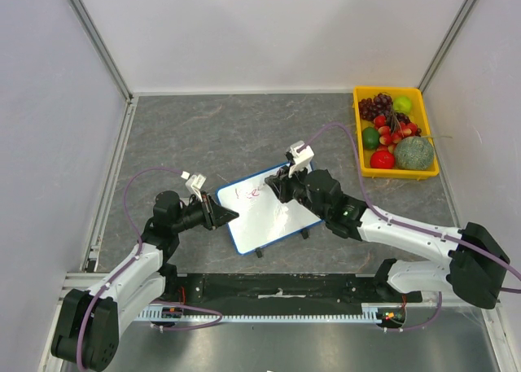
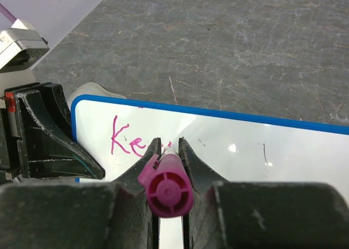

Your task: Write a sentence on the whiteboard

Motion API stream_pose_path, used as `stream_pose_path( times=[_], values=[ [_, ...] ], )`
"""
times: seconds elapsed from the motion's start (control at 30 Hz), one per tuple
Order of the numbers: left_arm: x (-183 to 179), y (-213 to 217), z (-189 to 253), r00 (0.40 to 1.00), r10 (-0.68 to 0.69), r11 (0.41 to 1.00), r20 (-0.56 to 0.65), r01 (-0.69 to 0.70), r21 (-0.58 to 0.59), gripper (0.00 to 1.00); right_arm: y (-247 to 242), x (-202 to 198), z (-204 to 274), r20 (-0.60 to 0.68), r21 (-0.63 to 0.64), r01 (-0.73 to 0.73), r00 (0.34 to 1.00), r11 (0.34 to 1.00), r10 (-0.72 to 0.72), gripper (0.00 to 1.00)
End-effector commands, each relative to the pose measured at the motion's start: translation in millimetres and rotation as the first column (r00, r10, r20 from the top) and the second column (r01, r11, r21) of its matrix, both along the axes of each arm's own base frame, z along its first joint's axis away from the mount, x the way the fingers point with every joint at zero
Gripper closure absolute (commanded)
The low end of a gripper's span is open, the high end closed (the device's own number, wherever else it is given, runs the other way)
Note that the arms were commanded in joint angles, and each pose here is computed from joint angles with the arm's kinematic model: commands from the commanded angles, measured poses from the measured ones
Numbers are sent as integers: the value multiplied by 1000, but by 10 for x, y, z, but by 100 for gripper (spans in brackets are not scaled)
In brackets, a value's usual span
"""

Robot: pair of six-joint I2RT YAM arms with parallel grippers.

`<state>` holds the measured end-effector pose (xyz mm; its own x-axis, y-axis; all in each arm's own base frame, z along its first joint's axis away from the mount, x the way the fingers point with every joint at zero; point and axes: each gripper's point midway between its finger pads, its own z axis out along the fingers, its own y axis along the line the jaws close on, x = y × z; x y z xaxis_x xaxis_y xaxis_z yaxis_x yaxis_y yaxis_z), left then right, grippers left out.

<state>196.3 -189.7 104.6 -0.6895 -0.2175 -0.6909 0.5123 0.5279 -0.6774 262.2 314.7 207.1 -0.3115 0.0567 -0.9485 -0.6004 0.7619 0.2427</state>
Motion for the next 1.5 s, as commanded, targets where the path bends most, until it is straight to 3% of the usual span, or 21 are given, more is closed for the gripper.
stream_pose_path(
  times=[0.0, 0.57, 0.83, 1.1, 1.47],
  values=[
    [86, 62, -24, 996, 21, 998, 84, -26, 51, 98, -61, -46, -181, -28, -26, -3, 1000, 1000, 3, 100],
    [96, 70, -23, 996, 27, 998, 86, -32, 52, 98, -105, -257, -409, -86, -30, -73, 994, 997, 70, 100],
    [93, 66, -19, 996, 26, 998, 86, -31, 51, 98, 16, -239, 76, -23, 60, -113, 993, 992, 115, 100],
    [87, 64, -18, 996, 25, 998, 88, -29, 50, 98, -67, -30, 417, 41, 101, -69, 997, 992, 65, 100],
    [87, 64, -18, 996, 25, 998, 88, -29, 50, 98, 20, 54, 363, 20, 122, -85, 996, 989, 83, 100]
  ],
)
